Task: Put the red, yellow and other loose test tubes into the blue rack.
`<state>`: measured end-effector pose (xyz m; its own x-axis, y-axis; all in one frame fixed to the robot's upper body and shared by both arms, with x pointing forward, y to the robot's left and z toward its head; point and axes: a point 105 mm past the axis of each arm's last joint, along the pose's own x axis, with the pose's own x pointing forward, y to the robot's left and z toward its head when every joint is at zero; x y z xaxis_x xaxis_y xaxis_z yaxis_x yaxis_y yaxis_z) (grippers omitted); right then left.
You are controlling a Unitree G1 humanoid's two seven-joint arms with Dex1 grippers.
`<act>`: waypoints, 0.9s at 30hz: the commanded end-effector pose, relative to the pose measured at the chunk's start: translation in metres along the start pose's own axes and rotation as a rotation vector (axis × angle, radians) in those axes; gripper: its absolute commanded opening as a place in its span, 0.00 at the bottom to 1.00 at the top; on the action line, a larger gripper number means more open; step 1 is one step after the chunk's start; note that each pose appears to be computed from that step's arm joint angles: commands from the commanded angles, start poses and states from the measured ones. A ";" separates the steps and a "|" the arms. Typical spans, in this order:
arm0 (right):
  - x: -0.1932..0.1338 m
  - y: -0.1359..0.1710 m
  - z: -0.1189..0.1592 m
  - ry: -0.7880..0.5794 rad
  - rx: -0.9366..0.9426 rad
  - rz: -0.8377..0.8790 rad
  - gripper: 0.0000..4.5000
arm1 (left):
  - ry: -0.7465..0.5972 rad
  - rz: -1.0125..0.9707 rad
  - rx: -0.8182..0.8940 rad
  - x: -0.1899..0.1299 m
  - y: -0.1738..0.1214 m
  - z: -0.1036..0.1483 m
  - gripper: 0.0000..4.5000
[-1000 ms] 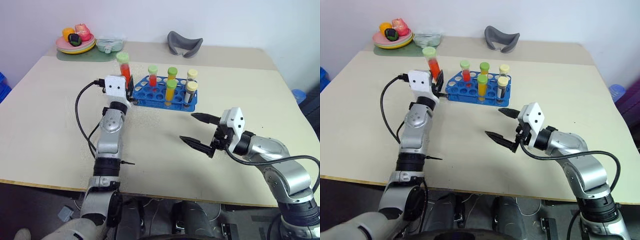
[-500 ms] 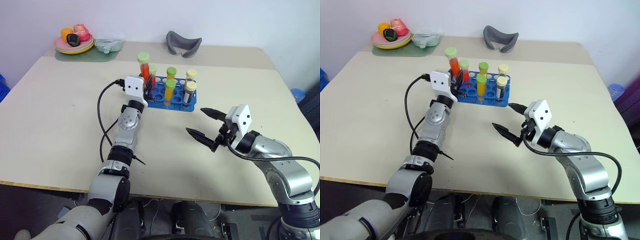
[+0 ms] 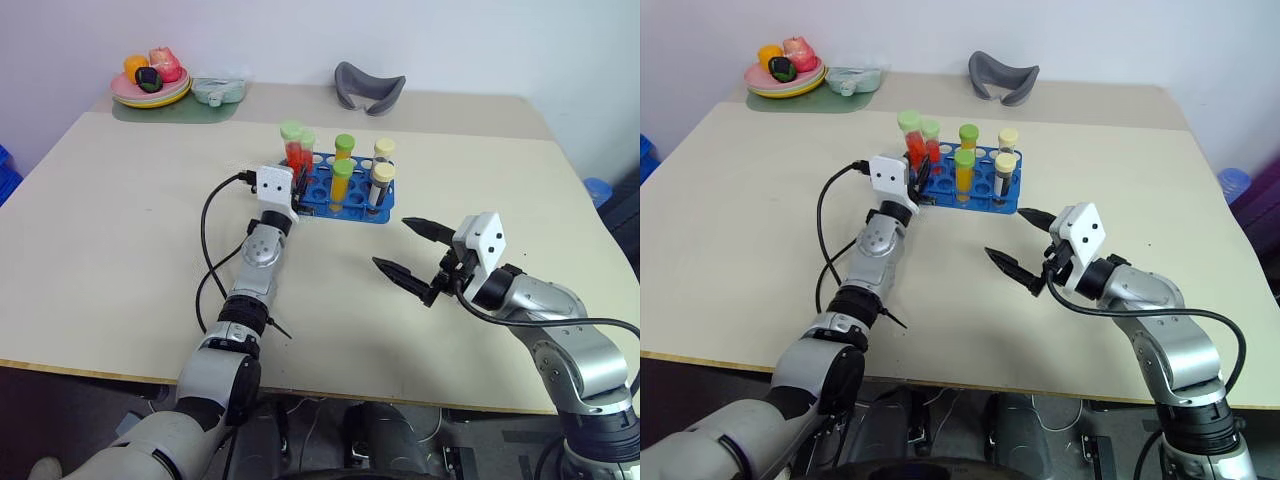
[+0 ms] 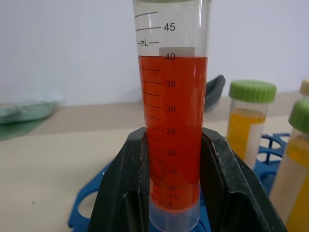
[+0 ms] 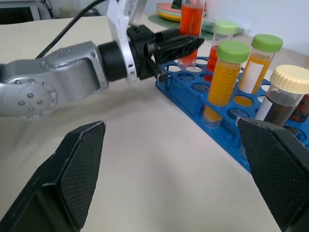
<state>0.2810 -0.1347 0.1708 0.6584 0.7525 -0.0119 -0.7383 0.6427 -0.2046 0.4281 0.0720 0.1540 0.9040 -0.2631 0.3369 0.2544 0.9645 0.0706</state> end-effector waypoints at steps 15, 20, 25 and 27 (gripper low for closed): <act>-0.002 -0.001 0.017 -0.068 -0.024 -0.017 0.99 | -0.041 -0.030 0.017 0.009 -0.010 0.009 0.19; -0.002 -0.001 0.016 -0.067 -0.018 -0.023 0.99 | -0.042 -0.026 0.030 0.009 -0.008 0.008 0.19; -0.001 0.000 0.020 -0.068 -0.017 -0.022 0.99 | -0.047 -0.024 0.029 0.008 -0.008 0.008 0.19; 0.000 0.001 0.021 -0.069 -0.016 -0.022 0.99 | -0.047 -0.025 0.028 0.008 -0.008 0.007 0.19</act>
<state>0.2820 -0.1358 0.1738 0.6776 0.7354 0.0056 -0.7224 0.6670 -0.1823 0.4307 0.0665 0.1487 0.9021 -0.2742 0.3332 0.2597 0.9616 0.0884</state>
